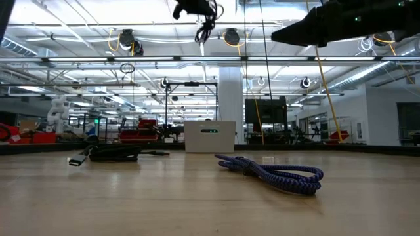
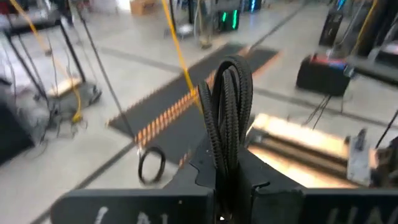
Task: Pick and place USB-C Cables
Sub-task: Put the right black charger cable into the gray bin
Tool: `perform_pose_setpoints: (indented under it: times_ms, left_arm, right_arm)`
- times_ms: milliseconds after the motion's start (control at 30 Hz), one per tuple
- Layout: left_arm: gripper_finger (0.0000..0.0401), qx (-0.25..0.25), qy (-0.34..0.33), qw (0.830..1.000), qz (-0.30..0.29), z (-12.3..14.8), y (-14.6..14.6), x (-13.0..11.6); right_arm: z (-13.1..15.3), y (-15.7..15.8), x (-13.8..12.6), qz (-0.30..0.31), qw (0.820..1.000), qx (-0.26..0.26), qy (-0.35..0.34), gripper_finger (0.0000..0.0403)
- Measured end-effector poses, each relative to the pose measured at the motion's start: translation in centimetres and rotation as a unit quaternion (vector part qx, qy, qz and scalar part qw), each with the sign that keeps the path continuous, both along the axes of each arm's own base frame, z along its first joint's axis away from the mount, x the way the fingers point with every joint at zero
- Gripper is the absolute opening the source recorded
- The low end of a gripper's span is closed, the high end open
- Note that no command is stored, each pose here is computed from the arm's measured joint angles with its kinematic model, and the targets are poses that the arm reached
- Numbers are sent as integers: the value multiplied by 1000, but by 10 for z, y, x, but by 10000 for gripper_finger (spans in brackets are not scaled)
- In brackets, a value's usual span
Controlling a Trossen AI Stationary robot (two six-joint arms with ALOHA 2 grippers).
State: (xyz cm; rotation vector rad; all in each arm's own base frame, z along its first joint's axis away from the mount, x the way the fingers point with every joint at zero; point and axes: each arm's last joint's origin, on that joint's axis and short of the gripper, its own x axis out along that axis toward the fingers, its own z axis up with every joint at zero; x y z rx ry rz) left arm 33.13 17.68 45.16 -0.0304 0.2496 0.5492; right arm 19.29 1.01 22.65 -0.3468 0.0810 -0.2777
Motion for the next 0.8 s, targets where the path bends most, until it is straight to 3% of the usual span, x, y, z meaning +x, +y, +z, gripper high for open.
perform_pose_setpoints:
  times_ms: [133,300,467,600,800]
  left_arm:
    - [10,-42,58,997,6,-27,14,20]
    - [30,-98,82,991,23,-60,33,38]
    - [17,-162,111,980,35,-99,51,53]
    - [9,-192,110,974,41,-114,61,56]
    - [31,-219,121,967,53,-119,65,53]
  right_arm:
    - [6,0,-5,3,1000,4,-17,242]
    - [6,0,-9,3,1000,4,-8,242]
    - [4,-1,-10,3,1000,9,6,242]
    - [2,-1,-11,3,1000,10,14,242]
    - [0,-1,-11,3,1000,16,24,242]
